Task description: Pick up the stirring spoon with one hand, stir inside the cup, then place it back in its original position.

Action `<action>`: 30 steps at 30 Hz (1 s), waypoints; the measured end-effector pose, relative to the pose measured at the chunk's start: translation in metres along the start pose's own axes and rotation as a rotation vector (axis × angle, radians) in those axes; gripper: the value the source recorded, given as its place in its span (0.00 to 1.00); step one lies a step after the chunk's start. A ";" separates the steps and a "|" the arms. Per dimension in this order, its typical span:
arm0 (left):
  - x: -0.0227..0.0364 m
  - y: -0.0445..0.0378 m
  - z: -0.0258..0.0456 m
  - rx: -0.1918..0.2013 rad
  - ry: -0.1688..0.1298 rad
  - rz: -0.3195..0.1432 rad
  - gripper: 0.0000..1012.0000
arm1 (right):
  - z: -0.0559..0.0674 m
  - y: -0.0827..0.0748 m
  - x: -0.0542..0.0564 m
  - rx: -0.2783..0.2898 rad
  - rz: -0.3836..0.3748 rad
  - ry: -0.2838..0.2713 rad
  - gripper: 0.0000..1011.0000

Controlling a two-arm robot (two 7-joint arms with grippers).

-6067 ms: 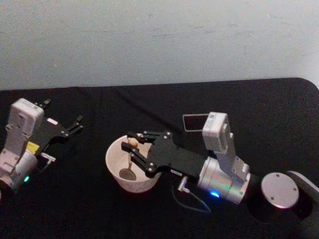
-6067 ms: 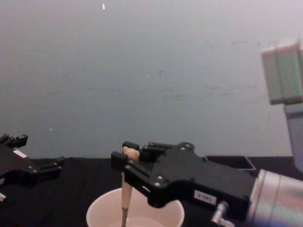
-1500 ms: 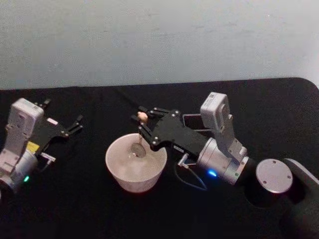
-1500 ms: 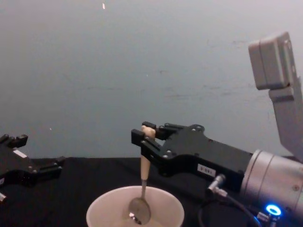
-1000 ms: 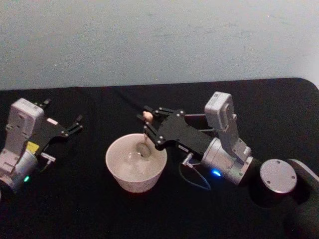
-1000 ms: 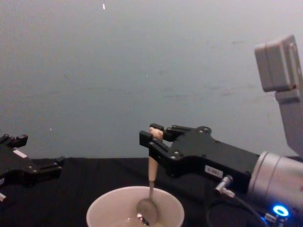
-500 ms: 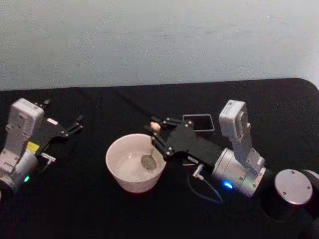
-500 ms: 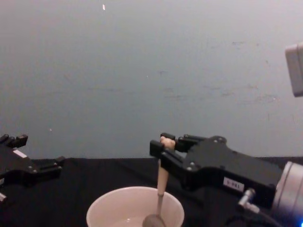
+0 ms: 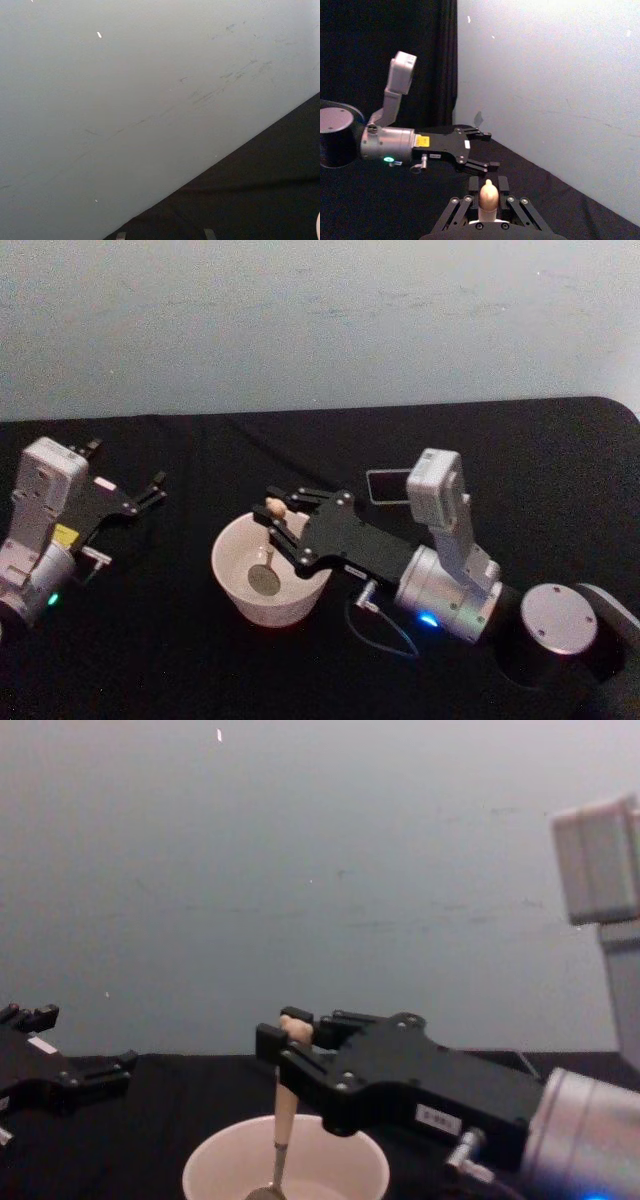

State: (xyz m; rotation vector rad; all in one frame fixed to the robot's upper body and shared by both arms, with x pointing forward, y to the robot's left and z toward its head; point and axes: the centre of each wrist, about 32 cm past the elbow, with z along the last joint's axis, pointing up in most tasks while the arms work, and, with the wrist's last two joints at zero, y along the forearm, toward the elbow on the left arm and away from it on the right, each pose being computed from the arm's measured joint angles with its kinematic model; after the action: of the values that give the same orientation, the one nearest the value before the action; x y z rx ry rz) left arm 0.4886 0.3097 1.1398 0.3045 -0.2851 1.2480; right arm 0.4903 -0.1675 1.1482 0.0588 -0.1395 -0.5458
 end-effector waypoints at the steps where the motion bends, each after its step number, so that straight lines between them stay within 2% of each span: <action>1: 0.0000 0.0000 0.0000 0.000 0.000 0.000 0.99 | -0.001 0.002 0.000 -0.001 -0.002 -0.001 0.21; 9: 0.0000 0.0000 0.0000 0.000 0.000 0.000 0.99 | -0.005 0.019 0.014 -0.003 -0.062 -0.024 0.22; 15: 0.0000 0.0000 0.0000 0.000 0.000 0.000 0.99 | -0.006 0.018 0.022 -0.009 -0.089 -0.034 0.22; 30: 0.0000 0.0000 0.0000 0.000 0.000 0.000 0.99 | -0.005 0.015 0.023 -0.008 -0.094 -0.039 0.21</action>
State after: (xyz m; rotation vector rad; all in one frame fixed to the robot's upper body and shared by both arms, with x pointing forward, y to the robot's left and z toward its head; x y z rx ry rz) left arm 0.4886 0.3097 1.1398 0.3044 -0.2850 1.2480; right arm 0.5178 -0.1663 1.1474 0.0467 -0.1732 -0.6419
